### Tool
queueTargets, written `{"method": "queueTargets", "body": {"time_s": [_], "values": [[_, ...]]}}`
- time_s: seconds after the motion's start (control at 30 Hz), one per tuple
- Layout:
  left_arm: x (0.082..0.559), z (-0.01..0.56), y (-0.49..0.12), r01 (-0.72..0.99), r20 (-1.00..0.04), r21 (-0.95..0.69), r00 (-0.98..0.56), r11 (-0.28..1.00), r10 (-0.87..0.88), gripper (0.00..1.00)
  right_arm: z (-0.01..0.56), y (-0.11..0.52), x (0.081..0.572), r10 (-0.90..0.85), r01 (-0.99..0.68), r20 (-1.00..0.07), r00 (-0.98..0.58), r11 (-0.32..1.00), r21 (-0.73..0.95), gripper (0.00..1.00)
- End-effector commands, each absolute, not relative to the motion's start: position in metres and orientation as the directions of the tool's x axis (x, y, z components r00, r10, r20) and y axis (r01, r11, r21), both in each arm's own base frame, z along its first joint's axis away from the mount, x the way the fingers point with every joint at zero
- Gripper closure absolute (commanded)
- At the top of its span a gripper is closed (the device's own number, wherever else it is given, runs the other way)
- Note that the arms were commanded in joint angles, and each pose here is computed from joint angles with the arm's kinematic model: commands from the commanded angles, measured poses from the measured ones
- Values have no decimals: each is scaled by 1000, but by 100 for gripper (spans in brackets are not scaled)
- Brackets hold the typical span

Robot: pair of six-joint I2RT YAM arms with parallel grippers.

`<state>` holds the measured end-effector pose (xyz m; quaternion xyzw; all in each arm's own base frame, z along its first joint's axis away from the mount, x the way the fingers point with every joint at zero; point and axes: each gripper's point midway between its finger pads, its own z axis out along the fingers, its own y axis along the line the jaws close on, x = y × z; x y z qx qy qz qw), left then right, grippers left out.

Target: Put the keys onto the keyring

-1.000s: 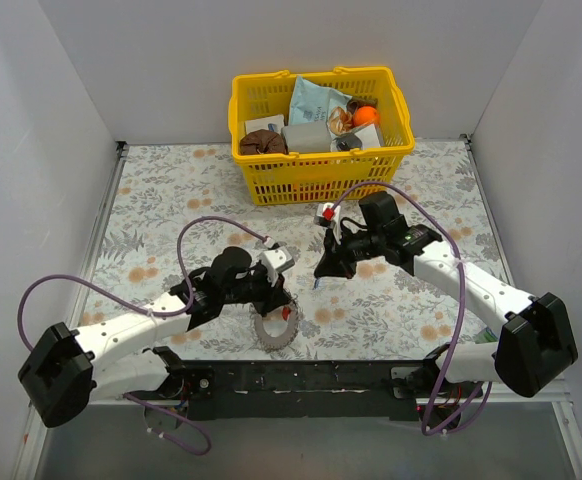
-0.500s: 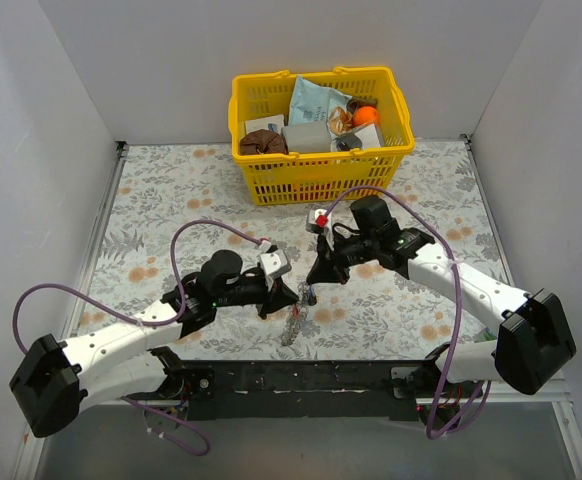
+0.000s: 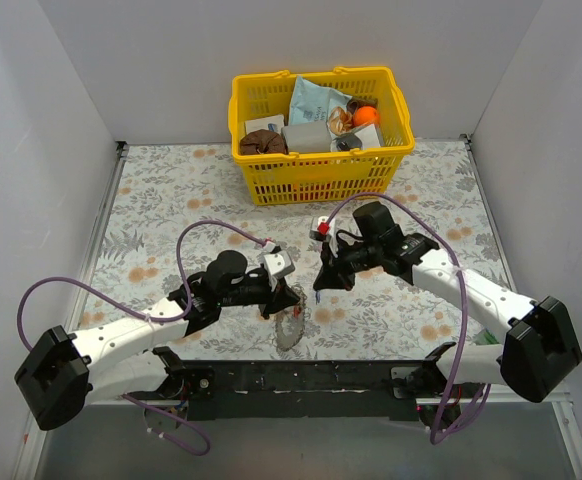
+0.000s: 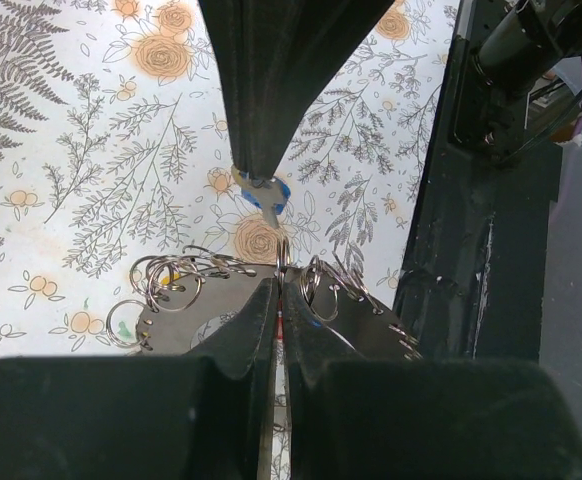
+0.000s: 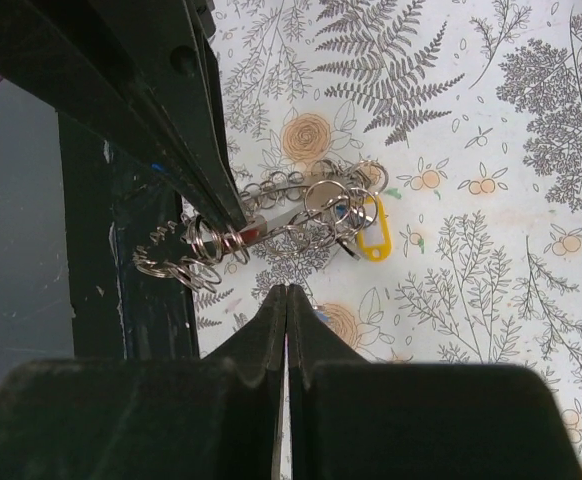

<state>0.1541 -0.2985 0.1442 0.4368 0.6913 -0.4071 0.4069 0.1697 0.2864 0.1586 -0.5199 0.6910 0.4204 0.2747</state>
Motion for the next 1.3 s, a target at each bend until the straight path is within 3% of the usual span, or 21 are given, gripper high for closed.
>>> {"method": "queueTargets", "body": {"time_s": [0.0, 0.5, 1.27], "values": [[158, 151, -301, 945, -940, -168, -239, 281, 243, 100, 163, 280, 161, -488, -954, -822, -294, 99, 282, 99], [160, 151, -301, 947, -945, -148, -220, 283, 242, 100, 173, 299, 142, -455, -947, -842, -290, 6, 322, 99], [159, 150, -303, 947, -940, -162, -234, 276, 249, 100, 179, 315, 153, -452, -961, -853, -260, 32, 276, 99]]}}
